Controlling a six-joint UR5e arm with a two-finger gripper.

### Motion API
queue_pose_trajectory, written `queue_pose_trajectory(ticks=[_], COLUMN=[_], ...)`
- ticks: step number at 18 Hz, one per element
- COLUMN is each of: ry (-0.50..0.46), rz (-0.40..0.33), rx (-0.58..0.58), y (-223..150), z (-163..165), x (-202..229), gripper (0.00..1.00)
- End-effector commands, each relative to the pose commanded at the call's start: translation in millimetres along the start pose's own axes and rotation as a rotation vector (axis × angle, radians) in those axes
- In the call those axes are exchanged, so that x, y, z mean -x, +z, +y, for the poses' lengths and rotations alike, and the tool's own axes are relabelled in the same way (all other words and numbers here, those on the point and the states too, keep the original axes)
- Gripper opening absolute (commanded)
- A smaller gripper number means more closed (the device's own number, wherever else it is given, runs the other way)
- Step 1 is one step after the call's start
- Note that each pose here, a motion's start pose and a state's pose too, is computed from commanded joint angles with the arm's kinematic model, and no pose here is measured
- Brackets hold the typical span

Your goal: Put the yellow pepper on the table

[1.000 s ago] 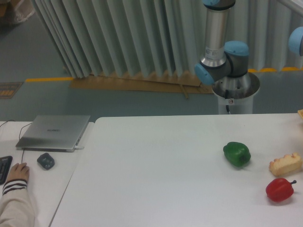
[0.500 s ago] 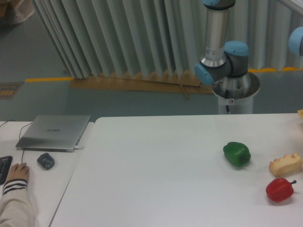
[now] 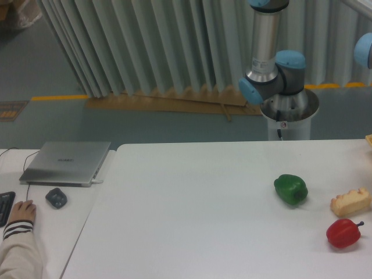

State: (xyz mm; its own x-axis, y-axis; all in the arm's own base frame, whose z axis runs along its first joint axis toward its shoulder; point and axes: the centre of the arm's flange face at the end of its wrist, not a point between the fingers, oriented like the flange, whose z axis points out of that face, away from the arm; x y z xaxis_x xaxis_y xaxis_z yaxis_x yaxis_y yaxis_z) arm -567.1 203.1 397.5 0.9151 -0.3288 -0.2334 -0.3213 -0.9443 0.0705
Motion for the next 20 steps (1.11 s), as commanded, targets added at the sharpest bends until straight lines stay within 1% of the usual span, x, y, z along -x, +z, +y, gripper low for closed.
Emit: queue_pose_trajectory(ticks=[2, 3, 4, 6, 7, 9, 12, 20], ry=[-0.014, -0.004, 0.001, 0.059, 0.070, 0.068, 0.090, 0.095], rz=[0.007, 0.005, 0.005, -0.006, -0.009, -0.010, -0.009, -0.003], rx=[0.093, 0.101, 0.090, 0.099, 0.103, 0.104, 0.103, 0.085], y=[-3, -4, 0, -10, -14, -15, -15, -9], z=[8, 12, 14, 15, 17, 28, 36, 36], x=[4, 5, 6, 9, 8, 6, 6, 4], gripper=[1.00, 1.00, 1.00, 1.00, 1.00, 1.00, 1.00, 1.00])
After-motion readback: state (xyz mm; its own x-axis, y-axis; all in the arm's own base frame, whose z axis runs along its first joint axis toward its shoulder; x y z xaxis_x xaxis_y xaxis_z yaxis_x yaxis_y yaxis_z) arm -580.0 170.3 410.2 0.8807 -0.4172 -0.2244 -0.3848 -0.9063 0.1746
